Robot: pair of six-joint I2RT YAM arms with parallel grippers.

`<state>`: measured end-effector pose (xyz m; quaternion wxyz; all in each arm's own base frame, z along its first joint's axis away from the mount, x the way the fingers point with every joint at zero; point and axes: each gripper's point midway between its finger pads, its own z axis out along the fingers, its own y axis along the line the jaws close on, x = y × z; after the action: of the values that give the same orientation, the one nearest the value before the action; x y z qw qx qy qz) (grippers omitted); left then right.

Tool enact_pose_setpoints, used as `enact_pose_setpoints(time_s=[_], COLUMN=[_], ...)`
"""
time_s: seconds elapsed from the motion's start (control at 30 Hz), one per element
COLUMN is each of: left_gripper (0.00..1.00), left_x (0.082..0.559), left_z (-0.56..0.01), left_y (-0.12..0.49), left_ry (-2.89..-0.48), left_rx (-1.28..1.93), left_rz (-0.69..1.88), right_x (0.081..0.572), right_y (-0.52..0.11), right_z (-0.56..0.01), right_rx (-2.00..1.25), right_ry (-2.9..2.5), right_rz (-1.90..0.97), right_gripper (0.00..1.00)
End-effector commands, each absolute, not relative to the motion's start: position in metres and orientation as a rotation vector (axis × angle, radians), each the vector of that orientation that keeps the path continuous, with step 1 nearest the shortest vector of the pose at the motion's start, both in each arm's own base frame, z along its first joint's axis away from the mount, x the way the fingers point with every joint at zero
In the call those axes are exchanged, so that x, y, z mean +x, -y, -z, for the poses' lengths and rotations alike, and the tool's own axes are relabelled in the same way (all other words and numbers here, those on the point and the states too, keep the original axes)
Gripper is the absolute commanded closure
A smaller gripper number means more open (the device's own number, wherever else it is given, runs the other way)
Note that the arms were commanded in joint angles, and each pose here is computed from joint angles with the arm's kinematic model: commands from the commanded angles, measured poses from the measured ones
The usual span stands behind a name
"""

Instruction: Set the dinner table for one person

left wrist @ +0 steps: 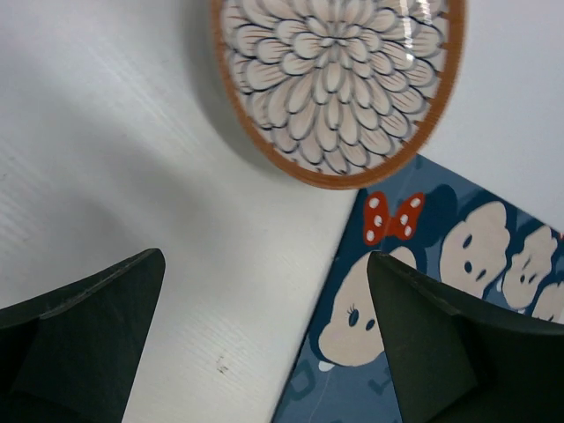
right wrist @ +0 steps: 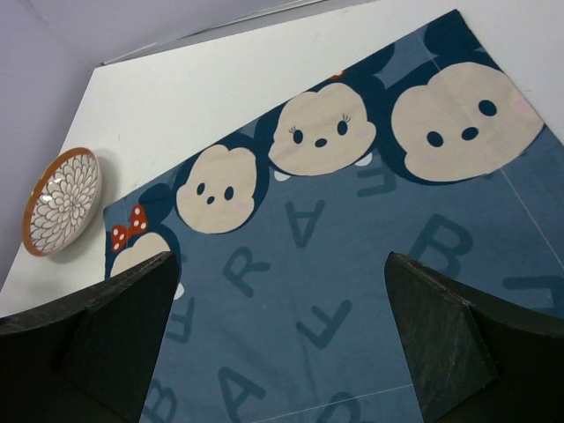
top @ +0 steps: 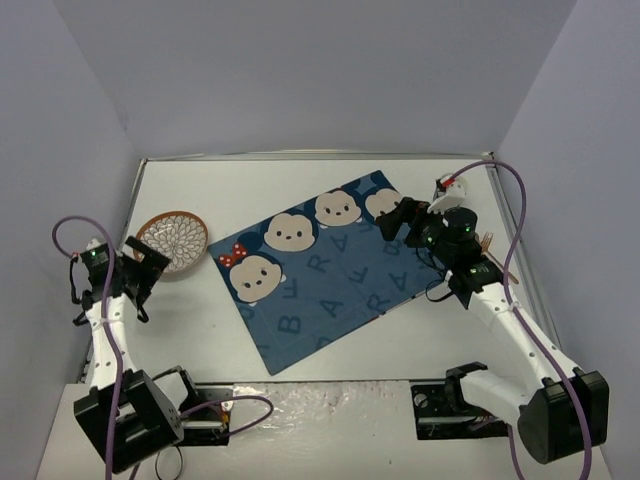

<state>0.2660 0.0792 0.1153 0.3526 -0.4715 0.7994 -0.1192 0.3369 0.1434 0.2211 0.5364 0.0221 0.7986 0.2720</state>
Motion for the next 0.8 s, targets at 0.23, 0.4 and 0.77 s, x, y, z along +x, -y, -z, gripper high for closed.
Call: enact_pose_setpoints(time_s=[0.23,0.4,0.77], left_gripper=[0.09,0.16,0.37], left_x=[0.319,0.336,0.357], left_z=[-0.115,-0.092,-0.062], left_y=[-0.109,-0.114,-0.114], left_ry=[-1.753,-1.778,-1.802], left_rx=[-1.309,-1.348,-1.406], left_rz=[0.507,0.544,0.536], right_x=[0.322,0.322,0.323], right_y=[-0.16,-0.159,-0.157], right_z=[-0.239,-0.236,-0.233], right_rx=[-0.045,-0.045,-0.033], right_ry=[-1.81,-1.813,-1.818], right_rz=[-0.666,-0.658,-0.649], right_gripper=[0.0,0.0,0.0])
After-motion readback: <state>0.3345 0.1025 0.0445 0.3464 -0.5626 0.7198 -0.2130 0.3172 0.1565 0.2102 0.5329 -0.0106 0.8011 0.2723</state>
